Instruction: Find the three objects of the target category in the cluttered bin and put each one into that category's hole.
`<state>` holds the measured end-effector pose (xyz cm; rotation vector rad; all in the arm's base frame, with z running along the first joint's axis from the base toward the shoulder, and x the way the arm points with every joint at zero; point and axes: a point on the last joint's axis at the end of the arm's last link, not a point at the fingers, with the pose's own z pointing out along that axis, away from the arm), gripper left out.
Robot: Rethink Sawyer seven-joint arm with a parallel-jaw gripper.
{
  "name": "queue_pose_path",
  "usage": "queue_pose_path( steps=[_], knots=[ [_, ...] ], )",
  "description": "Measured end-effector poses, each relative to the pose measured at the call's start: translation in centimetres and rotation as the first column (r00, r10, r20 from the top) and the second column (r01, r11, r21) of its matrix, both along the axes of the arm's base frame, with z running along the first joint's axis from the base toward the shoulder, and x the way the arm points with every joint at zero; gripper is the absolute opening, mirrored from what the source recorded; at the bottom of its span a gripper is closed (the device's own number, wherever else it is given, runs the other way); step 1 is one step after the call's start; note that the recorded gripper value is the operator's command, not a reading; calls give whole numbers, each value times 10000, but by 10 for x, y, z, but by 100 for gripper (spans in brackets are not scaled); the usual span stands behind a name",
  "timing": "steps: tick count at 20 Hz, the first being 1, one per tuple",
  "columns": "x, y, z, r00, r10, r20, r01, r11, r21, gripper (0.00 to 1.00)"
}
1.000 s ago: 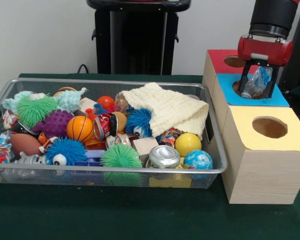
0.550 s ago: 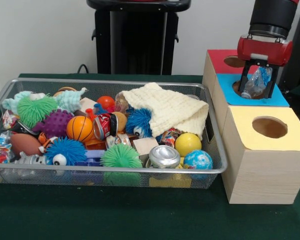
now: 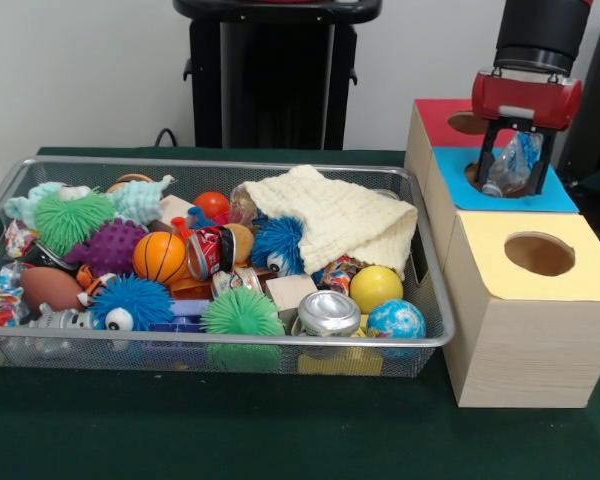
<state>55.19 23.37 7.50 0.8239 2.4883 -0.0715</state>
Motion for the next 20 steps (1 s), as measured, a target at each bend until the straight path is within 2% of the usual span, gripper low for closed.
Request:
queue_pose_path(
  steps=[6, 14, 20],
  knots=[
    [2, -6, 2, 9999, 33, -170, -30, 9999, 142, 100],
    [1, -21, 4, 9974, -95, -719, 118, 9994, 311, 100],
    [0, -28, 7, 9956, -208, -914, 245, 9989, 388, 100]
  ],
)
